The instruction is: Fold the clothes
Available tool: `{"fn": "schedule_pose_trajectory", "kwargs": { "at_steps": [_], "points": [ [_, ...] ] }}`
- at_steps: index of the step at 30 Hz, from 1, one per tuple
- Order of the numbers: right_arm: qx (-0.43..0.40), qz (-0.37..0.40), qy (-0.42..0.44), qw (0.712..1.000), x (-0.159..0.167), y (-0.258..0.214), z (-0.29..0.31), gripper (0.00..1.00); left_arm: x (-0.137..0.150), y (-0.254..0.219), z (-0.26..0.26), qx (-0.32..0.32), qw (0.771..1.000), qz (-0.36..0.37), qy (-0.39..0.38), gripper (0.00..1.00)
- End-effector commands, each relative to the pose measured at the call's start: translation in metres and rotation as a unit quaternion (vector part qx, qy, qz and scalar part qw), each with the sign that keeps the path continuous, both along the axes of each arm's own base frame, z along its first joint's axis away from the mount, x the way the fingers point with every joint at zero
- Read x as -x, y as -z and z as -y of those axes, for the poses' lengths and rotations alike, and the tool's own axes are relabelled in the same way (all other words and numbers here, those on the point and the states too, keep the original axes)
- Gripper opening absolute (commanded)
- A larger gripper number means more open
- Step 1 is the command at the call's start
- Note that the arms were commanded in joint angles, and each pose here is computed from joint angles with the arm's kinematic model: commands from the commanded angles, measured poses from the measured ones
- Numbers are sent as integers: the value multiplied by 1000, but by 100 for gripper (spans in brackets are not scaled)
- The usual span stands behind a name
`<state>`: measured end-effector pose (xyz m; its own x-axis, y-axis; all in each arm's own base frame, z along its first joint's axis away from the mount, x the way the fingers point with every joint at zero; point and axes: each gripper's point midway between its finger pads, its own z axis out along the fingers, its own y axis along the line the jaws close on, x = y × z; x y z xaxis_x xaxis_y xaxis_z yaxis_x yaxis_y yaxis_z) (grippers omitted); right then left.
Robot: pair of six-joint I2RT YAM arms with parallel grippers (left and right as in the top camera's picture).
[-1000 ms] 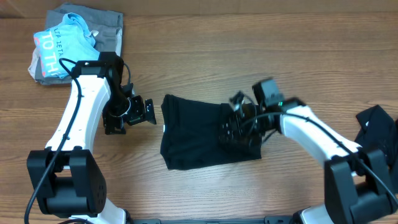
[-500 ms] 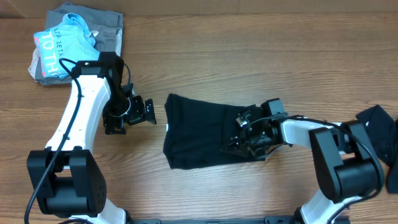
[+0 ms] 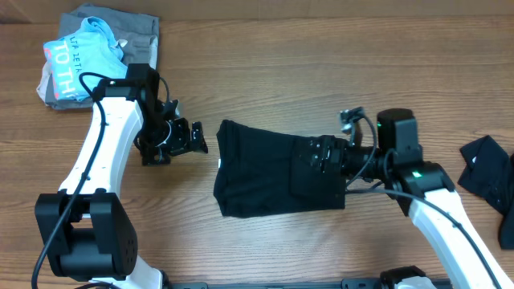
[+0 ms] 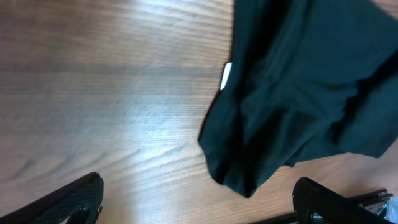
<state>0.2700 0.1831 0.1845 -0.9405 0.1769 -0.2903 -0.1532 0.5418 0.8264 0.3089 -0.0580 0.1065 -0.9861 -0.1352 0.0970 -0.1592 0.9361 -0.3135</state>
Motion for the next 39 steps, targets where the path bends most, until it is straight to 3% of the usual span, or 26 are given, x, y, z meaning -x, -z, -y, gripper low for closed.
{"fn": "schedule_pose_trajectory", "kwargs": {
  "at_steps": [1,8,12,20,30,33,39],
  "points": [
    [88,26,96,991,-26,11,30,100,2,9,11,30,999,18,32,100],
    [174,22,170,970,-47,37,61,100,1,50,28,83,994,54,42,100],
    [186,13,174,967,-52,48,64,100,1,60,48,151,984,79,47,98],
    [193,15,179,965,-56,51,66,100,6,79,67,223,971,57,60,97],
    [192,17,179,965,-57,51,66,100,23,124,70,222,974,-16,51,95],
    [192,18,180,965,-57,50,66,100,33,129,77,226,972,-42,56,91],
    [191,20,180,965,-58,50,66,100,43,129,91,224,970,-55,76,93]
  ]
}}
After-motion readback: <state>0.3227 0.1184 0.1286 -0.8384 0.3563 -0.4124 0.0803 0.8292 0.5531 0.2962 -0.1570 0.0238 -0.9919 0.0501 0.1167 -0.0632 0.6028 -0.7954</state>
